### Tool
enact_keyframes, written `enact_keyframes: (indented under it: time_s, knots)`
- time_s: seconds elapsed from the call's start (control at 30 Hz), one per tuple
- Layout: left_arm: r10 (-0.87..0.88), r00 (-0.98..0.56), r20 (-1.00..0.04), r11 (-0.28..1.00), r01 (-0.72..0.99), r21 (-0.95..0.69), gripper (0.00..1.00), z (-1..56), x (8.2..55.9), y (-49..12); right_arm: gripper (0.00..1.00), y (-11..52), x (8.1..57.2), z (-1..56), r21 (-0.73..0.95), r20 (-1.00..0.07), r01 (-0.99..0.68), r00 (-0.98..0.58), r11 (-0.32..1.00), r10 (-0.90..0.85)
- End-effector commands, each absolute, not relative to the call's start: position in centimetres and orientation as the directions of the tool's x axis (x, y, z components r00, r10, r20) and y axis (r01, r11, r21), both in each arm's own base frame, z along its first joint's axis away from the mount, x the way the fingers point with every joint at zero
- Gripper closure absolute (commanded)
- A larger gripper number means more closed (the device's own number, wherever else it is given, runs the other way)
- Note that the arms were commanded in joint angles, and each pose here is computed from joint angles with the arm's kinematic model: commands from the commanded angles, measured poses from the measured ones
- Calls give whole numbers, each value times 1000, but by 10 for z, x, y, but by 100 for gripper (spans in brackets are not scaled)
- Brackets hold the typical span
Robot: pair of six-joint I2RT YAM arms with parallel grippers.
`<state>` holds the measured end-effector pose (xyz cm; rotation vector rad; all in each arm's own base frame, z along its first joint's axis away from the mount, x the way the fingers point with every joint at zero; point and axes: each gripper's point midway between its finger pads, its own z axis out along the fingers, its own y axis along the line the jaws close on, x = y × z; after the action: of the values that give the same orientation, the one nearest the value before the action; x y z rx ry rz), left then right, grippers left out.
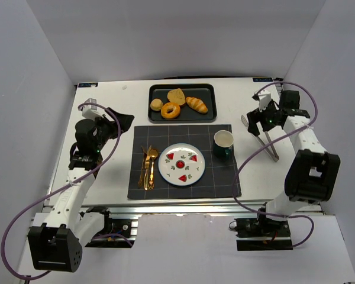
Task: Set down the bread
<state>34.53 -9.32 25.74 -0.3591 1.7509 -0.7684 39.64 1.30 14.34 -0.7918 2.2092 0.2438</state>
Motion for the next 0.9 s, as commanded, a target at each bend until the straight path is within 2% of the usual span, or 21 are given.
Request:
enact_keyframes:
  time_s: [0.0, 0.13, 0.27, 0.47, 0.63, 0.73, 0.87]
  knots:
    - [-588, -315, -745, 743, 155, -651, 20, 256, 335, -93, 11, -26, 405, 123, -165, -637, -504, -602, 848, -482]
    - [-581, -332, -743, 746, 148, -649, 20, 249, 333, -93, 11, -36, 406, 97, -198, -585, -523, -615, 829, -528]
    - [-566, -339, -752, 759, 143, -636, 20, 247, 334, -92, 11, -42, 402, 69, -166, -518, -629, -600, 759, -610]
    - [-567, -341, -750, 761, 130, -635, 20, 242, 334, -91, 11, -58, 403, 49, -77, -477, -644, -647, 762, -595]
    - [-577, -344, -740, 753, 126, -646, 20, 239, 334, -92, 11, -61, 397, 29, -73, -458, -615, -678, 785, -575]
    - [-563, -362, -743, 760, 125, -637, 20, 235, 336, -93, 14, -58, 386, 15, -20, -429, -607, -713, 795, -555]
    - [-552, -370, -748, 766, 129, -629, 20, 236, 339, -94, 24, -56, 371, 1, 8, -396, -607, -731, 794, -555]
